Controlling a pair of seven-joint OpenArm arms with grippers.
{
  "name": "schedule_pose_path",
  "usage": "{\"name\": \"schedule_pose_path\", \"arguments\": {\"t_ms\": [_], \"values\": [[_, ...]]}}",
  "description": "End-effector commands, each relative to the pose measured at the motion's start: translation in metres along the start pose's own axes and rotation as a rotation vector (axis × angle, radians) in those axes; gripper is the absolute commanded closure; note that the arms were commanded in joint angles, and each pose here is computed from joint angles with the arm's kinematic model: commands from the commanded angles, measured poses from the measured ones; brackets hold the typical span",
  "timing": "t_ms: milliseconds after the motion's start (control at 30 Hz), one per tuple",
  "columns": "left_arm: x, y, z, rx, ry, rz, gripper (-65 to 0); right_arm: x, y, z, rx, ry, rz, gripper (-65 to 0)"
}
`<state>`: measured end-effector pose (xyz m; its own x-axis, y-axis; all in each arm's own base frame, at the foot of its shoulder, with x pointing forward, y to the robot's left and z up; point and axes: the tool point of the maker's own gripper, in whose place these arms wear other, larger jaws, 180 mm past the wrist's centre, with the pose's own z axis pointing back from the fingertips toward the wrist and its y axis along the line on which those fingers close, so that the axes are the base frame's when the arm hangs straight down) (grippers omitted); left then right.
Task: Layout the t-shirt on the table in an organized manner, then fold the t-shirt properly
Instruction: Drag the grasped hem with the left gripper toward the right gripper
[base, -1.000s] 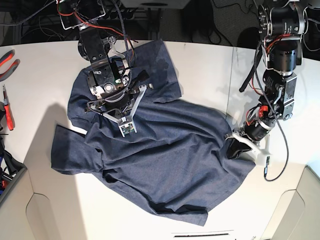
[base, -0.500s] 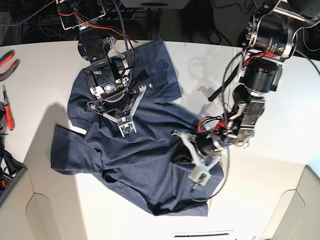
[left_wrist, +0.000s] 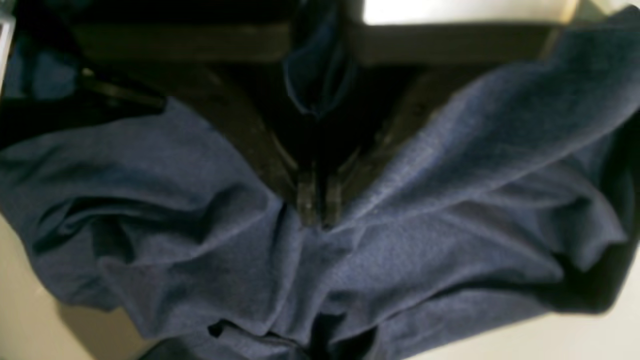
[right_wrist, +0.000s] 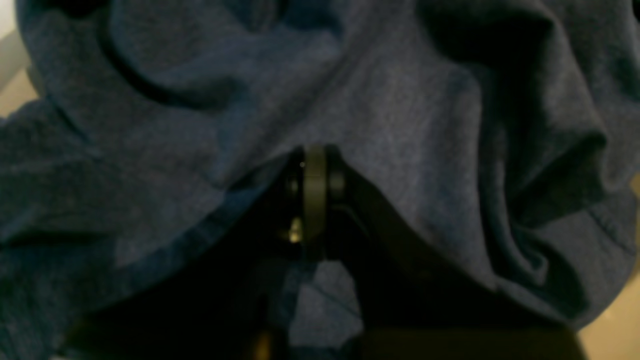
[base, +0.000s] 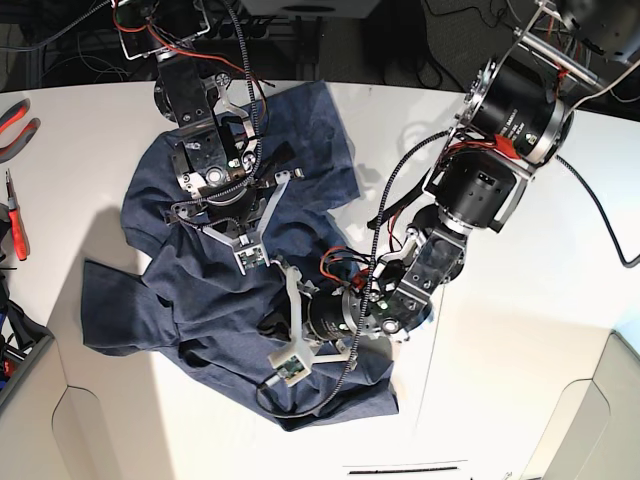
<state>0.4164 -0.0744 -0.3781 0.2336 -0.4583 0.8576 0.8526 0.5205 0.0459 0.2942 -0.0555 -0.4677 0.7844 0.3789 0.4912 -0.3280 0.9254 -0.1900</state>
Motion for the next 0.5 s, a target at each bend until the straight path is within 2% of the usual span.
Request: {"name": "schedule_pose_path", "arguments": {"t_ms": [0, 133, 267, 467], "values": [[0.04, 0.005, -0.002, 0.002, -0.088, -0.026, 0.0, -0.003, -0.003, 0.001, -0.01, 0.027, -0.001, 0.0], [0.061, -0.01, -0.012, -0.04, -0.112, -0.06, 0.0, 0.0, -0.003, 0.001, -0.009, 0.009, -0.001, 0.0], [0.081, -0.045, -0.021, -0.152, -0.153, -0.072, 0.0, 0.004, 0.003, 0.001, 0.001, 0.002, -0.009, 0.0], [0.106, -0.076, -0.031, -0.221, -0.201, -0.066, 0.0, 0.007, 0.01, 0.002, 0.015, -0.001, -0.018, 0.0]]}}
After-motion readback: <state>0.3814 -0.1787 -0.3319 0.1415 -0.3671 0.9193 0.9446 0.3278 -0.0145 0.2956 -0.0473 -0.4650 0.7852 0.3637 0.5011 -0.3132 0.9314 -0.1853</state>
